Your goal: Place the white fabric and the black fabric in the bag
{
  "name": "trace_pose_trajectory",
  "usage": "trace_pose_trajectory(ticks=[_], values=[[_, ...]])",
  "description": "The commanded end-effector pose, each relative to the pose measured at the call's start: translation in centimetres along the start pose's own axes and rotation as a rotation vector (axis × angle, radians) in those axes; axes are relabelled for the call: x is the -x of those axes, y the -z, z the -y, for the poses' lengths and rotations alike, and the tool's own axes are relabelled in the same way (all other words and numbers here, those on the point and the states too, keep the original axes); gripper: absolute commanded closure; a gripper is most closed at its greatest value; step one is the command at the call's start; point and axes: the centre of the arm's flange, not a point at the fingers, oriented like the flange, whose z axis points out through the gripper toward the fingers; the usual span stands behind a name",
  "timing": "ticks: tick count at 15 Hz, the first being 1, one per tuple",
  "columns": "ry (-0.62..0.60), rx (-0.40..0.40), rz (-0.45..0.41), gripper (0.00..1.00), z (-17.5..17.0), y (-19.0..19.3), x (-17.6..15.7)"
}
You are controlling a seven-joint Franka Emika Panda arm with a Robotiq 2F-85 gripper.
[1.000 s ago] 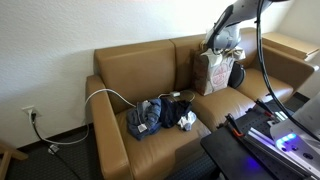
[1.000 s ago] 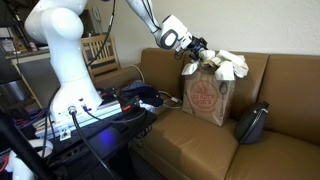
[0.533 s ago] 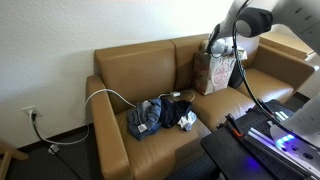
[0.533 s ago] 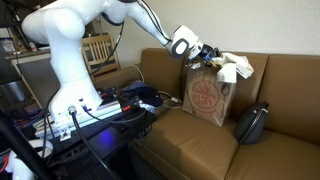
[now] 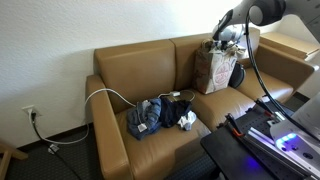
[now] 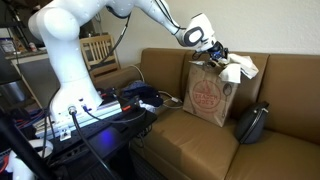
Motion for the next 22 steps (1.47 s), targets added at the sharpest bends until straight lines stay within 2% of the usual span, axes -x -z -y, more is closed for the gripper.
trace_pose_trajectory(ticks=[1, 2, 5, 7, 8, 11, 12, 13, 14, 15, 16, 19, 22], values=[[-0.01, 0.13, 0.139, 0.1, 1.9, 1.2, -2.7], [-0.012, 0.162, 0.172, 0.02, 2.0, 1.7, -2.8], [-0.018, 0.267, 0.277, 0.0, 1.1, 2.5, -2.8], [-0.006, 0.347, 0.343, 0.25, -0.4, 2.0, -1.9], [-0.002, 0.394, 0.369, 0.27, -1.3, 1.4, -1.2], [0.016, 0.556, 0.424, 0.47, -4.0, -1.0, 1.0], [0.021, 0.617, 0.434, 0.56, -4.9, -1.6, 1.9], [0.03, 0.676, 0.444, 0.57, -5.7, -1.7, 2.7], [0.048, 0.721, 0.451, 0.18, -6.3, -1.1, 3.6], [0.066, 0.704, 0.442, 0.23, -6.3, -0.2, 4.4], [0.08, 0.665, 0.424, 0.22, -6.2, 1.2, 4.9], [0.151, 0.481, 0.375, 0.02, -3.9, 6.0, 5.3], [0.202, 0.315, 0.297, 0.0, -0.9, 11.5, 5.4]])
